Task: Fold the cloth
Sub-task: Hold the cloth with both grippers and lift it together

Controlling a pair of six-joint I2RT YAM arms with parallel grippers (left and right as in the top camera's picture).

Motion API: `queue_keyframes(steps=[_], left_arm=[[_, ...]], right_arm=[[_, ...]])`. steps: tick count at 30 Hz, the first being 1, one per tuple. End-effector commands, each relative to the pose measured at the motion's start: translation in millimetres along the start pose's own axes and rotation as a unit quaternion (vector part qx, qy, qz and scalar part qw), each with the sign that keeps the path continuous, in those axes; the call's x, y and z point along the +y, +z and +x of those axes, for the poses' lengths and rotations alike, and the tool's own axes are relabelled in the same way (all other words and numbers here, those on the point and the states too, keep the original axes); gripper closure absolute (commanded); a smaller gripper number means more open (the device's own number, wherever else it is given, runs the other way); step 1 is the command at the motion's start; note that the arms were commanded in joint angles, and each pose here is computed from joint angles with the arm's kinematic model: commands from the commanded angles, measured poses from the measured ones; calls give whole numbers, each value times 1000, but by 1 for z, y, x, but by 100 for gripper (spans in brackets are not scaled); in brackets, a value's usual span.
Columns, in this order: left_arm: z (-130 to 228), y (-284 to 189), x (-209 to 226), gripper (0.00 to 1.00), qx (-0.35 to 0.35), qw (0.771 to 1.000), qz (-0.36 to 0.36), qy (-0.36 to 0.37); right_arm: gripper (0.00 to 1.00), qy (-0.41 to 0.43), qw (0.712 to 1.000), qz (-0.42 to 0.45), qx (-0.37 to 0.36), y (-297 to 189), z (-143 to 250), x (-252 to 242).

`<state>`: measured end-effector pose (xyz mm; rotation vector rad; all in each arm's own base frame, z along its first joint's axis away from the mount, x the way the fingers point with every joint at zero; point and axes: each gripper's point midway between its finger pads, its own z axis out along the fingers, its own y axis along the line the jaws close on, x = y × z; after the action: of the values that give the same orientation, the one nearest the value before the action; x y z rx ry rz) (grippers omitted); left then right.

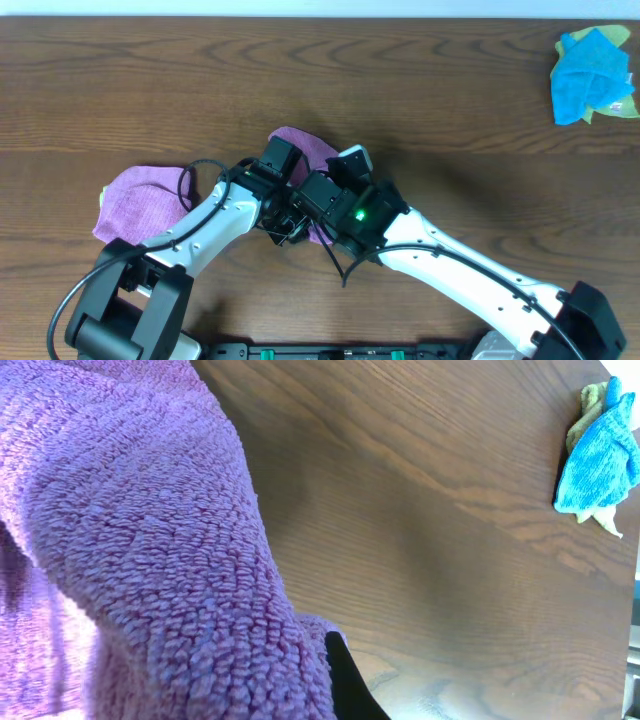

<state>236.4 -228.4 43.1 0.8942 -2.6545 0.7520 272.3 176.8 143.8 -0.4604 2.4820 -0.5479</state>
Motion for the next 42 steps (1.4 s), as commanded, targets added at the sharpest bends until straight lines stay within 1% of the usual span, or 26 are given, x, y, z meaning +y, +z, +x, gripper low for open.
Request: queue_keyframes(steps=[1, 2, 7, 12, 17, 20, 24, 29, 32, 38, 42], left_arm=[[0, -2, 2, 92, -9, 1000, -3, 5], [-1, -2, 2, 94, -11, 1000, -3, 5], [-8, -3, 7, 94, -30, 999, -16, 28], [-22, -12, 21, 94, -33, 998, -29, 48], [-45, -33, 43, 94, -38, 998, -37, 38], [-58, -49, 51, 94, -44, 998, -24, 22], [-66, -61, 51, 94, -50, 999, -3, 12], [-63, -65, 45, 94, -48, 999, 12, 18], [-61, -75, 38, 94, -57, 998, 22, 31], [-57, -121, 11, 94, -114, 989, 57, 74], [-48, -140, 6, 94, -123, 987, 65, 79]], right_arm=[[99, 28, 999, 4, -20, -8, -12, -9], [99, 28, 999, 4, -20, -8, -12, -9], [99, 28, 999, 5, -21, -8, -12, -9], [99, 28, 999, 3, -20, -8, -12, -9], [99, 27, 999, -14, -11, -8, -9, -3], [99, 28, 999, -33, -1, -9, -6, 4], [99, 26, 998, -49, 6, -10, -3, 10], [99, 24, 998, -54, 0, -13, -6, 14], [99, 22, 998, -57, -11, -26, -14, 13], [99, 39, 997, -50, -48, -59, -44, -6], [98, 50, 997, -52, -39, -68, -43, -11]])
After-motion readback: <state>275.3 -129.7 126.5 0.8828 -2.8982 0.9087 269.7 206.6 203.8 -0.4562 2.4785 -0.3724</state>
